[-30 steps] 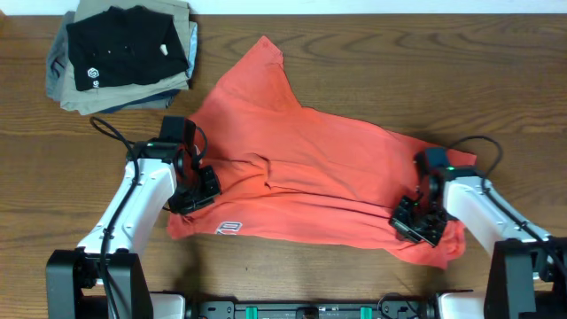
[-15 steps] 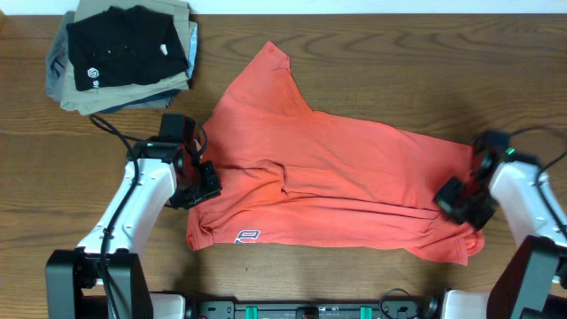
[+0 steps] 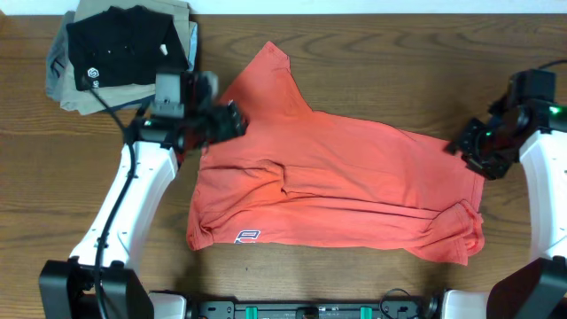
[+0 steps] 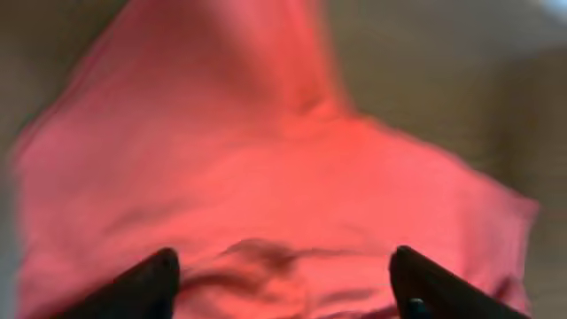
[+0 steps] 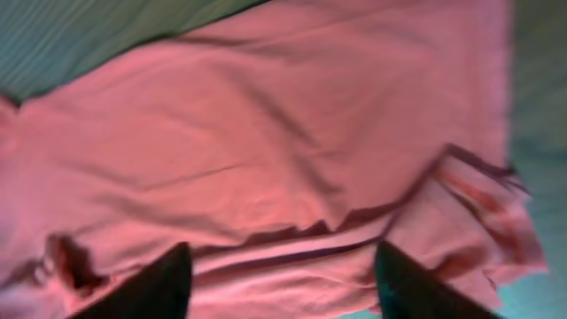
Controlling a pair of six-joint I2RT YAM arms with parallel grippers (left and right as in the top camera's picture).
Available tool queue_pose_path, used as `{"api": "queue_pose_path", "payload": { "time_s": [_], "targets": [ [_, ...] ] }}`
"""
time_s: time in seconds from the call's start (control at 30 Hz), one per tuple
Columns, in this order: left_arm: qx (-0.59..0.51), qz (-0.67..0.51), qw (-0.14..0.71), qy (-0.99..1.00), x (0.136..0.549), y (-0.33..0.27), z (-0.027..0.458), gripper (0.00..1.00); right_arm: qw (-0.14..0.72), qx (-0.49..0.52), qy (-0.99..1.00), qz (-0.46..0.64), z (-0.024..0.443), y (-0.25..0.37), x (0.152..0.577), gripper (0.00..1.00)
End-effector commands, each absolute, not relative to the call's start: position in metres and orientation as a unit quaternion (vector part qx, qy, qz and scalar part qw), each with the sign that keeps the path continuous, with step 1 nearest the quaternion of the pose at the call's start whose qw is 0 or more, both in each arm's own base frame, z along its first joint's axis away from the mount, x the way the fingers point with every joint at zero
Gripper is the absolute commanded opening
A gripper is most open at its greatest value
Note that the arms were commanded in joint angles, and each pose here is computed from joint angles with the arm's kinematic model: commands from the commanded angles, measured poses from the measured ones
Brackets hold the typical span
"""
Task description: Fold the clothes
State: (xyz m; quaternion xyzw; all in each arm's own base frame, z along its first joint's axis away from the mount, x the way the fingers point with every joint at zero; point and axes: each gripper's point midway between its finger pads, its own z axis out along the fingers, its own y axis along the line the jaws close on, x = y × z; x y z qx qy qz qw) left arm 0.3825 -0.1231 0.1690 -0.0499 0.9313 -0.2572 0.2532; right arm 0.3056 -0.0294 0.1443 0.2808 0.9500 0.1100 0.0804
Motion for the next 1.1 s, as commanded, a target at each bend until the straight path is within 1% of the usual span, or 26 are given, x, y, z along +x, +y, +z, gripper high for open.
{"api": "queue_pose_path", "payload": {
  "time_s": [0.0,0.07,0.17,0.27,0.47,0.7,0.93,1.07],
  "targets": [
    [0.011,-0.262,0.318,0.911,0.409,-0.146,0.219,0.80,0.074,0.231,0.961,0.136,0.141,-0.003,0.306,0.75],
    [0.007,-0.232,0.350,0.907,0.431,-0.145,0.232,0.84,0.071,0.214,0.965,0.137,0.136,0.008,0.306,0.80],
    [0.009,-0.227,0.376,0.898,0.459,-0.151,0.236,0.86,0.067,0.188,0.970,0.139,0.128,0.025,0.305,0.81],
    [0.013,-0.230,0.382,0.895,0.484,-0.161,0.216,0.86,0.064,0.165,0.974,0.141,0.120,0.039,0.303,0.84],
    [0.017,-0.231,0.375,0.898,0.519,-0.176,0.156,0.86,0.053,0.147,0.978,0.141,0.111,0.051,0.296,0.84],
    [-0.044,-0.258,0.357,0.897,0.540,-0.185,0.110,0.86,0.052,0.142,0.980,0.130,0.109,0.051,0.294,0.85],
    [-0.095,-0.277,0.323,0.900,0.544,-0.196,0.066,0.86,0.057,0.139,0.982,0.115,0.107,0.046,0.296,0.86],
    [-0.094,-0.281,0.317,0.901,0.543,-0.207,0.053,0.86,0.057,0.138,0.982,0.115,0.107,0.046,0.296,0.86]
  ]
}}
